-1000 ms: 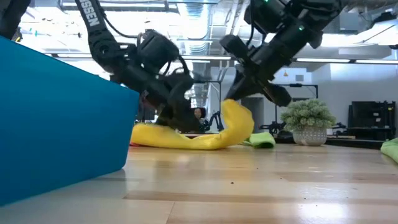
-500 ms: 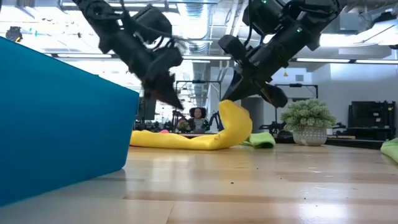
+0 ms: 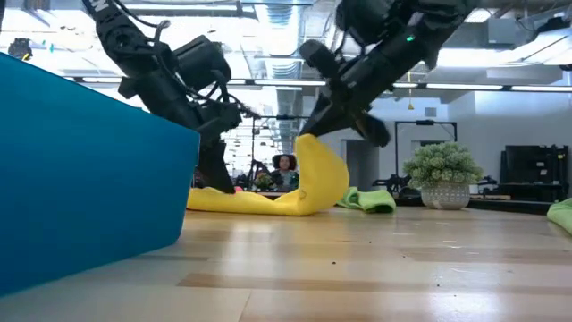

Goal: Fold microfiber towels
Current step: Fold the yellow microfiber towel

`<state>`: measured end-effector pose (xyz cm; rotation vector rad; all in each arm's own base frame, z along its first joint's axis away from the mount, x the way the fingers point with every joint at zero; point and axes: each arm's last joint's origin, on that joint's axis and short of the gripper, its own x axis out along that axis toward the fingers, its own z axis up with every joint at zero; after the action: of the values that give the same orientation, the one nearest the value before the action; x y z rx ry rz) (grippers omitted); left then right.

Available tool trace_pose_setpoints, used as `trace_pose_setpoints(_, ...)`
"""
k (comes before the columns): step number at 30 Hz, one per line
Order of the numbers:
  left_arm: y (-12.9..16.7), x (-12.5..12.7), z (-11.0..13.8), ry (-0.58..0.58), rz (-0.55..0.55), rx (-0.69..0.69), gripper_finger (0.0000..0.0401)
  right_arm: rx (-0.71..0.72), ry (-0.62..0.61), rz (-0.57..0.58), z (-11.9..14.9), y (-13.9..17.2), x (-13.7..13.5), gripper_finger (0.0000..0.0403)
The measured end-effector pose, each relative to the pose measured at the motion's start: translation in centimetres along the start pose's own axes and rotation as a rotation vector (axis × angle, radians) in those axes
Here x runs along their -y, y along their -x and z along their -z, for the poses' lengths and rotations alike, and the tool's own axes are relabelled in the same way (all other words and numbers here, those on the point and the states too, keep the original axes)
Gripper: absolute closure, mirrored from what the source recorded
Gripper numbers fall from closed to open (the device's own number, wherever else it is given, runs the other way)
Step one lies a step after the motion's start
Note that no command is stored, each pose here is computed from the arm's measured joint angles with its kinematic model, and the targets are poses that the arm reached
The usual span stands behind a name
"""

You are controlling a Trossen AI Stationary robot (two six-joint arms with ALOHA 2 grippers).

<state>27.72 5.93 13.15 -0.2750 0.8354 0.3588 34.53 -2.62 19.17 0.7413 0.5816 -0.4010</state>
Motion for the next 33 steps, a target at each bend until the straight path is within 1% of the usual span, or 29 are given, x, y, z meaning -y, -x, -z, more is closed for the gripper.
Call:
trace_pose_setpoints(4, -0.6, 0.0, 0.0, 0.004, 0.007, 0.010, 0.0401, -0.029, 0.052, -0.015, -0.3, -1.5, -0.7, 0.0394)
trace_pose_setpoints(10, -1.2, 0.2, -0.3, 0.010, 0.023, 0.067, 0.0401, -0.002, 0.114, -0.073, -2.1, -2.3, -2.3, 0.0393)
trace_pose_setpoints(12, -1.5, 0.2, -0.2, 0.011, 0.025, 0.072, 0.0401, -0.019, 0.127, -0.058, -2.4, -2.4, -2.3, 0.0393)
trace_pose_setpoints(15, -2.0, 0.3, -0.3, 0.027, 0.046, 0.081, 0.0401, -0.008, 0.143, -0.081, -3.0, -2.3, -2.5, 0.0393)
trace_pose_setpoints(18, -1.9, 0.4, -0.6, 0.040, 0.061, 0.080, 0.0401, -0.032, 0.143, -0.054, -2.9, -2.3, -2.1, 0.0393)
trace_pose_setpoints(21, -0.4, 0.6, -1.9, 0.046, 0.087, 0.094, 0.0401, -0.026, 0.140, -0.055, -3.1, -2.4, -1.9, 0.0391)
trace_pose_setpoints(24, 2.1, 0.8, -3.0, 0.023, 0.096, 0.106, 0.0401, -0.024, 0.141, -0.054, -3.2, -2.4, -1.8, 0.0391)
trace_pose_setpoints(26, 3.9, 0.6, -3.1, 0.009, 0.084, 0.084, 0.0401, -0.023, 0.154, -0.059, -3.1, -2.3, -2.0, 0.0391)
trace_pose_setpoints(27, 4.9, 0.5, -3.1, 0.007, 0.076, 0.076, 0.0401, -0.024, 0.157, -0.061, -3.1, -2.3, -2.0, 0.0391)
trace_pose_setpoints(30, 7.1, 0.0, -2.4, -0.008, -0.010, 0.025, 0.0401, -0.022, 0.166, -0.064, -3.1, -2.3, -2.1, 0.0391)
trace_pose_setpoints(31, 7.4, -0.3, -1.8, -0.010, -0.045, 0.006, 0.0401, -0.020, 0.171, -0.065, -3.1, -2.3, -2.1, 0.0391)
trace_pose_setpoints(33, 7.4, -0.6, -0.8, 0.012, -0.062, 0.019, 0.0401, -0.013, 0.186, -0.069, -3.2, -2.3, -2.1, 0.0391)
